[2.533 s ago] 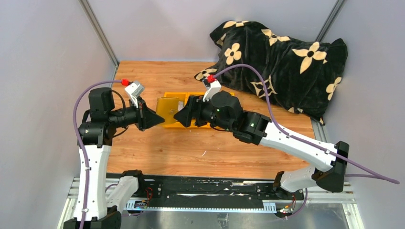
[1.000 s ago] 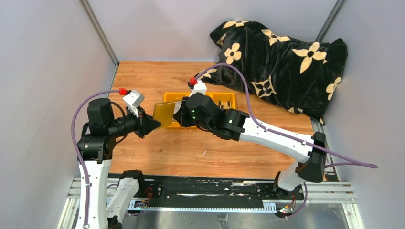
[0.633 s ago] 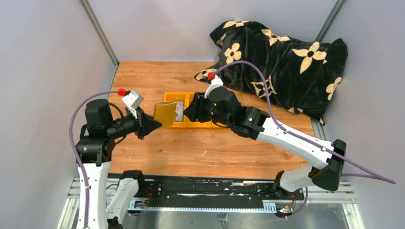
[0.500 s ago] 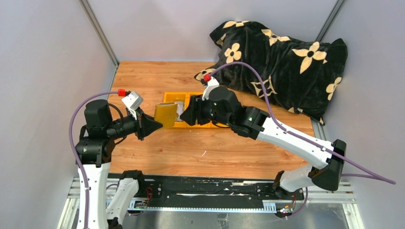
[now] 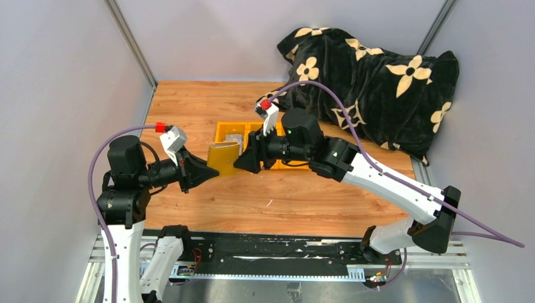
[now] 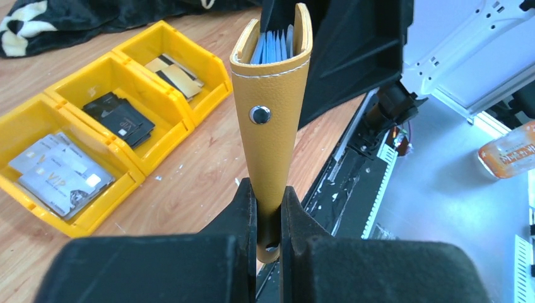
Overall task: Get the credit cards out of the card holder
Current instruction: Open the card holder.
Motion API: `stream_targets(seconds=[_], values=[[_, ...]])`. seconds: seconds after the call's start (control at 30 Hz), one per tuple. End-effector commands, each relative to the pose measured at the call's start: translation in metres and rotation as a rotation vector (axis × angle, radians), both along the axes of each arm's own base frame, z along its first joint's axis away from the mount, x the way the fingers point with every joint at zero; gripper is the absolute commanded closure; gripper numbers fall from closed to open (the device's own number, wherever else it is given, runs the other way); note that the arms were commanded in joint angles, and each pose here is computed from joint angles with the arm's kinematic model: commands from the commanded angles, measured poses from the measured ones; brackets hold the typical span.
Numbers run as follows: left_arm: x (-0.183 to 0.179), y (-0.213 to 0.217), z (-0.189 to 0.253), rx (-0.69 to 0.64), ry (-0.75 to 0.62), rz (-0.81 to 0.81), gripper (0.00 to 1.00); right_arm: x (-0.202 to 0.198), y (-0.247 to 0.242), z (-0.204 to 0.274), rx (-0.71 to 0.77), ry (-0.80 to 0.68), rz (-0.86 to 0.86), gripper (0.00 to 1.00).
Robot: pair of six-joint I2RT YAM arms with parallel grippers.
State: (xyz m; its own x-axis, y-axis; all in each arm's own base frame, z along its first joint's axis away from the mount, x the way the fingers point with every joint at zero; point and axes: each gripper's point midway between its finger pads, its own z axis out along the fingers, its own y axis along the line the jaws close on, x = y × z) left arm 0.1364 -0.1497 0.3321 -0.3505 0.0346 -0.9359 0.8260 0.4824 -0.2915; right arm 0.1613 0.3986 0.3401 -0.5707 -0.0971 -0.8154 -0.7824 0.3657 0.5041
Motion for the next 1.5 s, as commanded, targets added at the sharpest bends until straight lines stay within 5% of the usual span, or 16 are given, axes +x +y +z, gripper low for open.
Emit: stream_targets(seconds=[0.0, 0.67, 0.9, 0.97, 1.0, 1.17, 1.2, 1.33, 1.47], values=[[-0.018, -0.008, 0.026, -0.039, -0.075, -0.075, 1.0, 0.006, -0.021, 0.014, 0.01, -0.026, -0.01, 0.5], [-0.023, -0.009, 0.037, -0.05, -0.093, -0.096, 1.0, -0.01, -0.01, 0.016, 0.021, 0.008, 0.119, 0.54], [-0.024, -0.01, 0.036, -0.051, -0.096, -0.106, 1.0, -0.018, 0.004, 0.025, 0.048, 0.017, 0.171, 0.62], [-0.024, -0.01, 0.034, -0.048, -0.097, -0.103, 1.0, -0.024, 0.006, 0.029, 0.059, 0.007, 0.196, 0.7], [-0.022, -0.009, 0.033, -0.044, -0.097, -0.096, 0.95, -0.027, 0.005, 0.03, 0.062, 0.002, 0.207, 0.76], [-0.005, -0.002, 0.018, 0.005, -0.1, -0.026, 0.26, -0.025, -0.007, 0.029, 0.031, -0.034, 0.151, 1.0], [-0.001, 0.001, 0.014, 0.016, -0.093, -0.004, 0.19, -0.023, -0.011, 0.028, 0.01, -0.05, 0.123, 1.0], [0.009, 0.006, 0.004, 0.039, -0.068, 0.041, 0.01, -0.014, -0.024, 0.027, -0.073, -0.128, 0.007, 1.0], [0.006, 0.005, 0.005, 0.035, -0.076, 0.034, 0.0, -0.014, -0.031, 0.028, -0.145, -0.183, -0.033, 1.0]])
